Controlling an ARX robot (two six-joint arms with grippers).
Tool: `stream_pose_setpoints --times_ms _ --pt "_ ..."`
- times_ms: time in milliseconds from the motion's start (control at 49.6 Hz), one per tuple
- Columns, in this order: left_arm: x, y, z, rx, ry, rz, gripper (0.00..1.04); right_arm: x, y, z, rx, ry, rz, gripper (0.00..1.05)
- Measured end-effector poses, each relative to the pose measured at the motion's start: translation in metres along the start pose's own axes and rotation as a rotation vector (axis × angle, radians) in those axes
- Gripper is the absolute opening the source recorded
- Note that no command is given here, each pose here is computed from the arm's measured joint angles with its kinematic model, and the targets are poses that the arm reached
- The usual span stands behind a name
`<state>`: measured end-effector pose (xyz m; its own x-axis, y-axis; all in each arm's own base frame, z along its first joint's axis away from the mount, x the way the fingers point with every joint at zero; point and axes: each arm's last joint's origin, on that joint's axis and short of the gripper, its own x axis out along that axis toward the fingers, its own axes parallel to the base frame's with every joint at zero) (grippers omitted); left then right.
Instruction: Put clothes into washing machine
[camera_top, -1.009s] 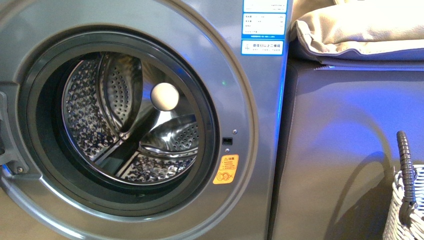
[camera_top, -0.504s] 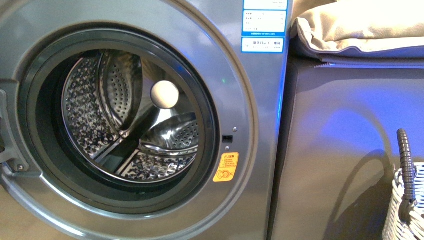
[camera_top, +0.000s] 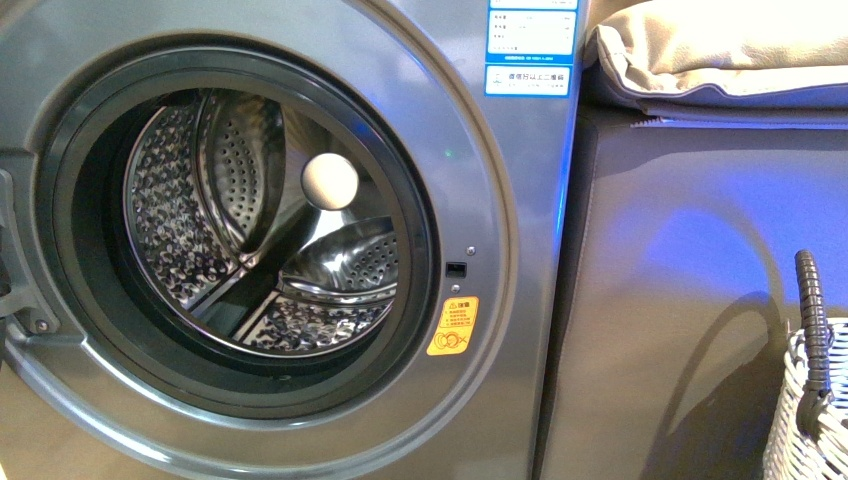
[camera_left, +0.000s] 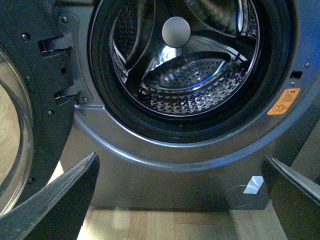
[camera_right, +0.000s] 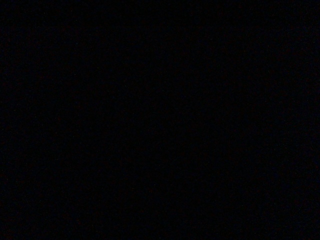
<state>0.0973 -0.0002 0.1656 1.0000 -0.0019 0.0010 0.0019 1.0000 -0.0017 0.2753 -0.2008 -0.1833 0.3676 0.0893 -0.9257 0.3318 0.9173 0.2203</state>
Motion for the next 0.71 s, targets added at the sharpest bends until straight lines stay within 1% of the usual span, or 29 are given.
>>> stream_pose_setpoints --times_ms 121,202,282,383,464,504,545,646,706 --pt "0.0 0.0 0.0 0.0 0.0 0.0 0.98 0.0 0.0 -0.001 -0.003 -0.005 -0.013 0.74" --pt "0.0 0.0 0.0 0.0 0.0 0.0 0.98 0.0 0.0 -0.002 0.0 -0.011 -0.017 0.63" --pt "0.0 0.0 0.0 0.0 0.0 0.0 0.98 -0.002 0.001 -0.002 0.012 -0.022 -0.018 0.5" --pt "0.0 0.0 0.0 0.0 0.0 0.0 0.98 -0.014 0.004 -0.002 0.029 -0.042 0.012 0.28" --pt "0.0 0.0 0.0 0.0 0.0 0.0 0.98 -0.033 0.007 0.003 0.027 -0.07 0.034 0.13" --pt "0.0 0.0 0.0 0.0 0.0 0.0 0.98 -0.047 0.008 0.009 0.019 -0.096 0.043 0.1" --pt "0.0 0.0 0.0 0.0 0.0 0.0 0.98 -0.062 0.009 0.017 0.009 -0.129 0.053 0.09" --pt "0.0 0.0 0.0 0.0 0.0 0.0 0.98 -0.106 0.012 0.037 -0.024 -0.223 0.072 0.08" --pt "0.0 0.0 0.0 0.0 0.0 0.0 0.98 -0.129 0.016 0.042 -0.043 -0.262 0.083 0.08"
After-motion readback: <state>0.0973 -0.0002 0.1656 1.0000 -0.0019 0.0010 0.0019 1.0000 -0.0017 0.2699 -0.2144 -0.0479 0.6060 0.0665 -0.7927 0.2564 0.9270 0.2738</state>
